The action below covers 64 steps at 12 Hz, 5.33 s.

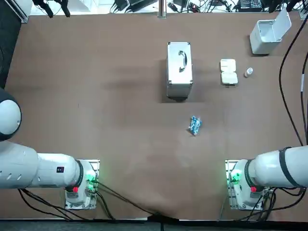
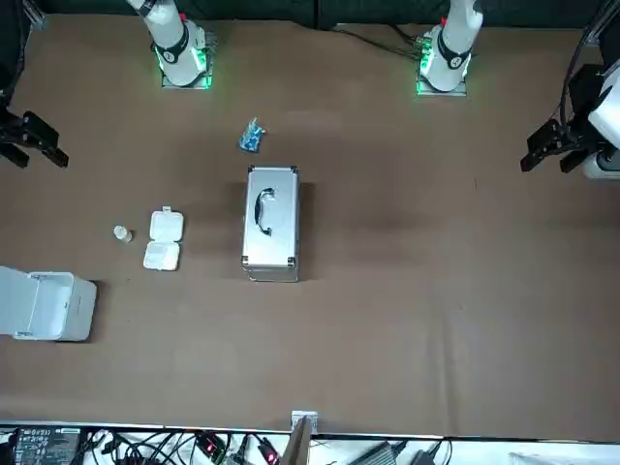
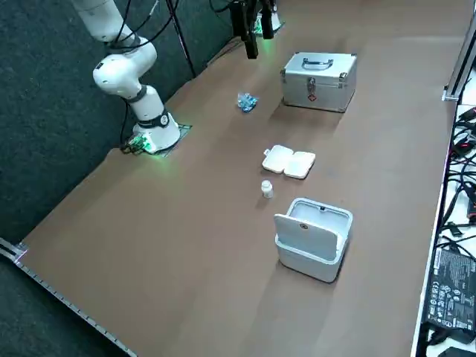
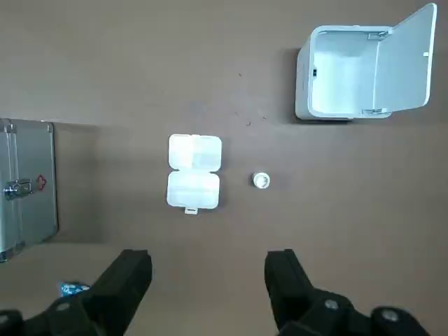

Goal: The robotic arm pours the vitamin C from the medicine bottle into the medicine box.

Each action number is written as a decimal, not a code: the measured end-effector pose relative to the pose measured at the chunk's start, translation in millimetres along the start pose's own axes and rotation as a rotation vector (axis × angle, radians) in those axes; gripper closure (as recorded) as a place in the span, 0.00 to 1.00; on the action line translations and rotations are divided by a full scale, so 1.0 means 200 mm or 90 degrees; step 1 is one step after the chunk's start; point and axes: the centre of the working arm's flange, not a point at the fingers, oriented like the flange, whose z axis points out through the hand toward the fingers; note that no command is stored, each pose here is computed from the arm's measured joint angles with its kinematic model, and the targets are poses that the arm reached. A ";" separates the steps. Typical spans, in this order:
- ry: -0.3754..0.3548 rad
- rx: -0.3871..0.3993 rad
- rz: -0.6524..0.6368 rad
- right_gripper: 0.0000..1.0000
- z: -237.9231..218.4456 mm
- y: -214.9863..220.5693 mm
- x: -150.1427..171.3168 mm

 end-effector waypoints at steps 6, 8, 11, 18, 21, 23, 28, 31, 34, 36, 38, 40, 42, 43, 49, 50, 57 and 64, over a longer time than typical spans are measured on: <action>-0.007 0.002 -0.005 0.00 0.02 -0.02 0.00; -0.013 0.013 -0.003 0.00 0.05 -0.02 0.00; -0.023 0.054 -0.013 0.00 0.11 0.02 0.00; -0.012 0.170 -0.090 0.00 0.32 0.30 0.04; 0.006 0.190 -0.134 0.00 0.46 0.40 0.04; 0.022 0.189 -0.172 0.00 0.53 0.43 0.03; 0.080 0.213 -0.260 0.00 0.71 0.51 -0.03; 0.123 0.235 -0.302 0.00 0.82 0.59 -0.10; 0.190 0.270 -0.349 0.00 0.93 0.69 -0.18; 0.225 0.297 -0.365 0.00 1.02 0.74 -0.23; 0.262 0.315 -0.381 0.00 1.12 0.79 -0.27; 0.288 0.325 -0.389 0.00 1.24 0.84 -0.30; 0.324 0.338 -0.402 0.00 1.38 0.88 -0.33; 0.346 0.340 -0.413 0.00 1.44 0.90 -0.34; 0.431 0.343 -0.460 0.00 1.80 1.03 -0.41; 0.447 0.341 -0.468 0.00 1.86 1.04 -0.42; 0.524 0.336 -0.518 0.00 2.21 1.05 -0.51; 0.572 0.343 -0.538 0.00 2.35 1.02 -0.54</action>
